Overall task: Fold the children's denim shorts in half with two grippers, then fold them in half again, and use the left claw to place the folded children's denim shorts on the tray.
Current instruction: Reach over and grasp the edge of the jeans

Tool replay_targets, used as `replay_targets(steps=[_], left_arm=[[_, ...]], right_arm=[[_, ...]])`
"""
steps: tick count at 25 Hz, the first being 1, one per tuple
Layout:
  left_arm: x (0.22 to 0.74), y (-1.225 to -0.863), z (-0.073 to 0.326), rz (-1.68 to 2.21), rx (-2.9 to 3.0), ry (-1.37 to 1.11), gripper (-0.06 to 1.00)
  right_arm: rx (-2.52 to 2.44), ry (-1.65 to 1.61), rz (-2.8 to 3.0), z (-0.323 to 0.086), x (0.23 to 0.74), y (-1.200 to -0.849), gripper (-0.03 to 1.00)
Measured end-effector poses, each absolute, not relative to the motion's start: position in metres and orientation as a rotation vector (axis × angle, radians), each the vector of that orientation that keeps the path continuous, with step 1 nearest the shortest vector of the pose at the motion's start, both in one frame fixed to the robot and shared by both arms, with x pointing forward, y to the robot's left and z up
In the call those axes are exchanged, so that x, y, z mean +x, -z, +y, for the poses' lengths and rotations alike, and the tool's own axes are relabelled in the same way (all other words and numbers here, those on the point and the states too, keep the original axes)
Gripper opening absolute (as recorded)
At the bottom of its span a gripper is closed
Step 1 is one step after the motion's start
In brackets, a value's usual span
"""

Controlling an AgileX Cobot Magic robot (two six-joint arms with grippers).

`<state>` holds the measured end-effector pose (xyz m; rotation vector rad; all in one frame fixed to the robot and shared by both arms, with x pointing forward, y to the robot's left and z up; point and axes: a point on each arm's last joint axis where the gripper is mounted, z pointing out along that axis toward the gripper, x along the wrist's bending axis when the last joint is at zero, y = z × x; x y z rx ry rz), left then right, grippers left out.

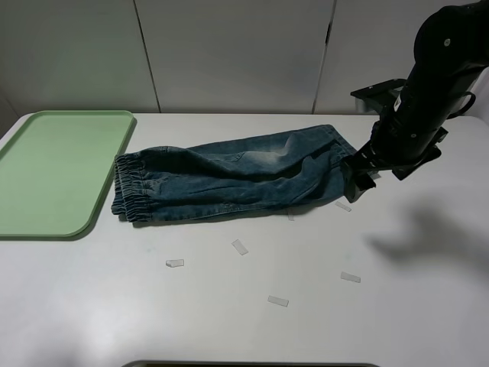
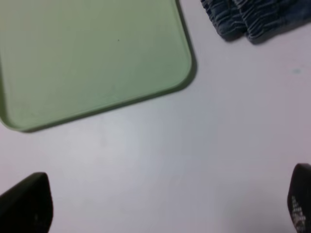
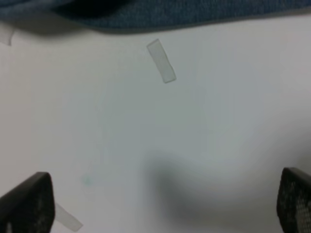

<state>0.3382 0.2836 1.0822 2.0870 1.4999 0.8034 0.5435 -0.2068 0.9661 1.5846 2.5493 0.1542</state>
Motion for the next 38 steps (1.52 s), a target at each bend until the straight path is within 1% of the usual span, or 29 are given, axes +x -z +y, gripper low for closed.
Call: replay_targets(steps=[5, 8, 12, 17, 23, 38], left_arm=[[0.299, -1.077, 0.299, 1.475, 1.934, -0.828, 0.96], [0.286, -1.076, 0.304, 1.459, 1.881, -0.833, 0.96], [0.257, -1.067, 0.31, 1.422, 1.781, -0.773, 0.96], [0.247, -1.055, 0.309, 1.401, 1.784, -0.713, 0.95], [0.243, -1.052, 0.302, 1.328, 1.781, -0.638, 0.93], [0.247, -1.048, 0.299, 1.293, 1.782, -0.641, 0.91]], right_arm=[[1.595, -0.175, 2.543, -0.206, 0.544, -0.966, 0.69], [1.594, -0.189, 2.537, -0.205, 0.545, -0.966, 0.69], [1.597, -0.204, 2.532, -0.205, 0.546, -0.967, 0.69], [1.606, -0.234, 2.521, -0.203, 0.547, -0.967, 0.69], [1.608, -0.241, 2.519, -0.203, 0.547, -0.967, 0.69], [1.617, -0.251, 2.517, -0.202, 0.547, -0.967, 0.69]])
